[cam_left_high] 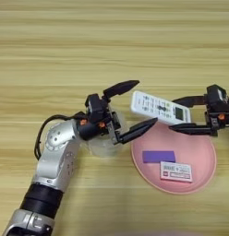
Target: Move the objects on the table
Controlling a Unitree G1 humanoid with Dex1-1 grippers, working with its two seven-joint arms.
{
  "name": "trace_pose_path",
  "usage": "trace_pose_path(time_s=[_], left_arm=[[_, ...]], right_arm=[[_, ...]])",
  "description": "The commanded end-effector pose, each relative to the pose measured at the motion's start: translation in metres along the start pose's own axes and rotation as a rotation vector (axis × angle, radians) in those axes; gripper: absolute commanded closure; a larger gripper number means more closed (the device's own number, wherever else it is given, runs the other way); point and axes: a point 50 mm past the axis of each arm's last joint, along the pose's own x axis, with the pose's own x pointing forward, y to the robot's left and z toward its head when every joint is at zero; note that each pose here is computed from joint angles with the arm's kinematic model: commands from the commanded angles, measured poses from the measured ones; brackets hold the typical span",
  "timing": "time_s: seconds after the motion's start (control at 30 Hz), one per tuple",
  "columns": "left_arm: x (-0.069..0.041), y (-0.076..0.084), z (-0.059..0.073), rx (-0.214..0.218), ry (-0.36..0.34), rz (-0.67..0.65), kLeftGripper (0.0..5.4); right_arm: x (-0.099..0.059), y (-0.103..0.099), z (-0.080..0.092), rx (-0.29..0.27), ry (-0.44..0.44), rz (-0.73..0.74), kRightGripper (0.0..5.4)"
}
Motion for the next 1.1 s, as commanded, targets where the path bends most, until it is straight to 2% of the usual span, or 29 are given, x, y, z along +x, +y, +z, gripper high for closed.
trace_pose_path(time_s=[0.03,0.13,0.7,1.1], left_arm=[[0.005,-0.001,0.002,0.020,0.001,-0.033,0.00],[0.010,-0.002,0.003,0.019,-0.007,-0.054,0.00],[0.019,-0.001,0.005,0.030,-0.031,-0.091,0.00],[0.019,-0.003,0.004,0.024,-0.038,-0.105,1.23]], right_arm=[[0.003,0.002,0.003,-0.001,-0.012,0.020,2.51],[0.005,0.004,0.004,-0.004,-0.018,0.033,2.51],[0.007,0.006,0.010,-0.013,-0.038,0.050,2.51],[0.003,0.002,0.014,0.001,-0.071,0.047,2.51]])
